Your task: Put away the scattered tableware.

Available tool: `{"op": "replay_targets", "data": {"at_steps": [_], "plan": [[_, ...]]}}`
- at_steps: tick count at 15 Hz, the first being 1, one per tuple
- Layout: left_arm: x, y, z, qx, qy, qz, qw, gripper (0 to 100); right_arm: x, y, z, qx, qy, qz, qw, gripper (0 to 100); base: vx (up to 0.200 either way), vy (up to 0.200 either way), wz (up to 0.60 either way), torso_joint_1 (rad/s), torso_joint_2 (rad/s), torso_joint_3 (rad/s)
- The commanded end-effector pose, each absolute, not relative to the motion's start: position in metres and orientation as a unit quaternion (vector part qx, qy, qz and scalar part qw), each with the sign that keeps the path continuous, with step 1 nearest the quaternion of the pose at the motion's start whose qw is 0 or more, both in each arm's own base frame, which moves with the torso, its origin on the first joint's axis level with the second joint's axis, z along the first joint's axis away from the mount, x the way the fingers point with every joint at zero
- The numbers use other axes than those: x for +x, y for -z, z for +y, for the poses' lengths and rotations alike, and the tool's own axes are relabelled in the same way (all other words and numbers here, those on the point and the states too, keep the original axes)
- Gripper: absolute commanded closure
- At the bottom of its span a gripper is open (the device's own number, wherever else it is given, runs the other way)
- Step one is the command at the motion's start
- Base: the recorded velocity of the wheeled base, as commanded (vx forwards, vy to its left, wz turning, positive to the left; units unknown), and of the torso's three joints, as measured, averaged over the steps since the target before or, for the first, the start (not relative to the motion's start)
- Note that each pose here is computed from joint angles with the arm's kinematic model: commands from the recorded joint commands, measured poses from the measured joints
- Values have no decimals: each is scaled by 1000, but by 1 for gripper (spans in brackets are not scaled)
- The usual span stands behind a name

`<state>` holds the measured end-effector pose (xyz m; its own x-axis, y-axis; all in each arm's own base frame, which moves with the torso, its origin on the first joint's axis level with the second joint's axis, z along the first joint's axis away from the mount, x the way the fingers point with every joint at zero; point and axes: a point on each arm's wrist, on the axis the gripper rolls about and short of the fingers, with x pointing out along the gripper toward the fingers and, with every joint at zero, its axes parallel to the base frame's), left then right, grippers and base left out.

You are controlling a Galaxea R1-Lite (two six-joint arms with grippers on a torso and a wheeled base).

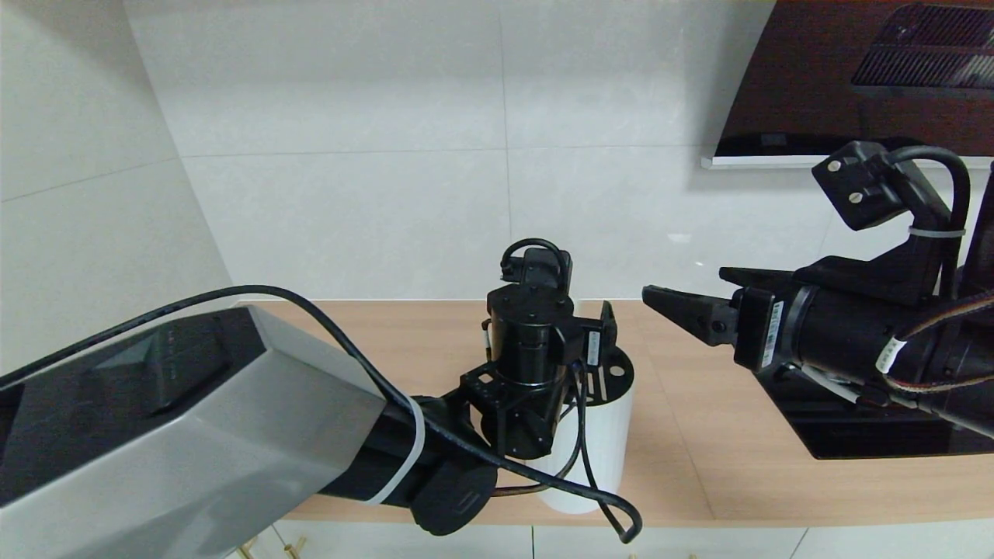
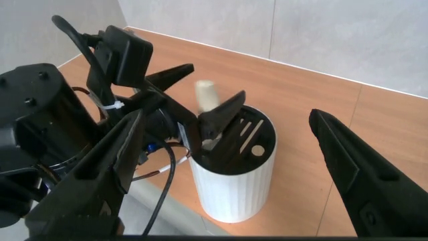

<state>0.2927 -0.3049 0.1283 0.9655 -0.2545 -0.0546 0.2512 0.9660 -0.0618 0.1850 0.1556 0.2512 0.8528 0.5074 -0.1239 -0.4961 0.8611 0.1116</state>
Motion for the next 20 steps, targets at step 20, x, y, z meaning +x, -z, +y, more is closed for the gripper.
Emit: {"op": "replay_targets", "data": {"at_steps": [20], "plan": [[-9,-192,4,-65,151,-55,985,0,39,-215,13,82,-114,-51,989,0,0,0,0,0,0,0]]}}
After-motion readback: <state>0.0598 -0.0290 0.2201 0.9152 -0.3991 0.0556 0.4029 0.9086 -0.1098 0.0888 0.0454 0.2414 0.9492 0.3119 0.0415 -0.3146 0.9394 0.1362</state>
